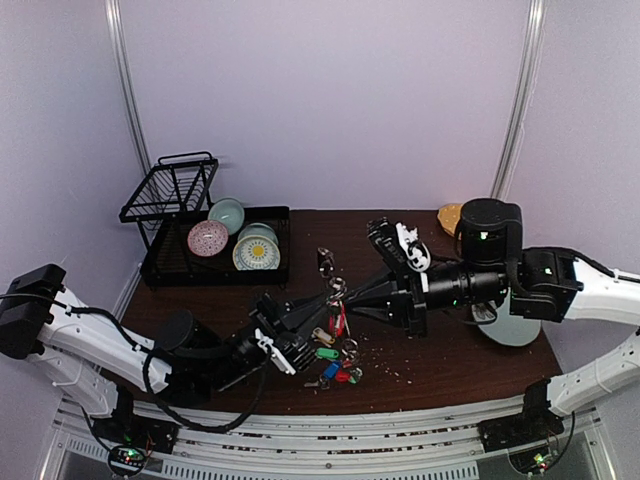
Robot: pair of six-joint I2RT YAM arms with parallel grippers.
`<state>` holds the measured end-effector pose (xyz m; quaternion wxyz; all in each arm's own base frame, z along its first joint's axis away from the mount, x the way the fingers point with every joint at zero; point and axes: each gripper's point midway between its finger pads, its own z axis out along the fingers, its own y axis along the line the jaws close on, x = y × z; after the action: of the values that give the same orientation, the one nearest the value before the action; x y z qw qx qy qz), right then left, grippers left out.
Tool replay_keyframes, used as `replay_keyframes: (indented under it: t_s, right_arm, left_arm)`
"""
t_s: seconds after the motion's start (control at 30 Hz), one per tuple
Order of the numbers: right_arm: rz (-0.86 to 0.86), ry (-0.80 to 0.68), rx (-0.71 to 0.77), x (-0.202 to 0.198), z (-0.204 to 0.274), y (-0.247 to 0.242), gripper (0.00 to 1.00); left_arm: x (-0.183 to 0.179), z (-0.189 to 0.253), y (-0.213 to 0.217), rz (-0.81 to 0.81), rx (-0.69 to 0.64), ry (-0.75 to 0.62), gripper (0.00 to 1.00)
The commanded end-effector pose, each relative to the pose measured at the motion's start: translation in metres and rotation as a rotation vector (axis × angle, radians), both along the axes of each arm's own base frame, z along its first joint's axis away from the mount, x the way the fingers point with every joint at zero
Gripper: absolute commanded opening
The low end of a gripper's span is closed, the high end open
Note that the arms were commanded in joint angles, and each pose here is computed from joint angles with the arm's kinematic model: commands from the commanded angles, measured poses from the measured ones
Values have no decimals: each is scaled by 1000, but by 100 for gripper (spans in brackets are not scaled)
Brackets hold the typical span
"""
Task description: Put the keys on the keyring
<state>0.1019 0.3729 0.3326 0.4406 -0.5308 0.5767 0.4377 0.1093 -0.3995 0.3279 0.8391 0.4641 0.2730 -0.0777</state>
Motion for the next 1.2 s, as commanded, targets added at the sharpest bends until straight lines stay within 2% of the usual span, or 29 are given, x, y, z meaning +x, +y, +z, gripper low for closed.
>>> replay_keyframes:
  t_s: [0.0, 0.33, 0.47, 0.53, 0.67, 0.77, 1.0, 1.17]
  right_arm:
    - [42, -5, 24, -11, 14, 3, 9]
    - [21, -72, -27, -17, 15, 7, 7]
    - [12, -158, 2, -18, 33, -14, 10]
    - [14, -195, 27, -19, 43, -22, 14]
    - [19, -241, -6, -15, 53, -23, 22]
    - [38, -256, -33, -14, 55, -18, 25]
    - [62, -279, -120, -11, 51, -13, 33]
    - [69, -277, -119, -13, 52, -14, 33]
  left_arm:
    - [1, 39, 17, 6, -162, -15, 0]
    - [1, 40, 19, -6, -181, 6, 0]
    - [-9, 45, 18, -139, -209, 84, 0]
    - [-15, 45, 16, -225, -215, 134, 0]
    - [-30, 50, 10, -378, -210, 209, 0]
    - [-37, 53, 7, -454, -198, 257, 0]
    - [-33, 61, 7, -454, -190, 324, 0]
    - [-31, 64, 7, -450, -181, 357, 0]
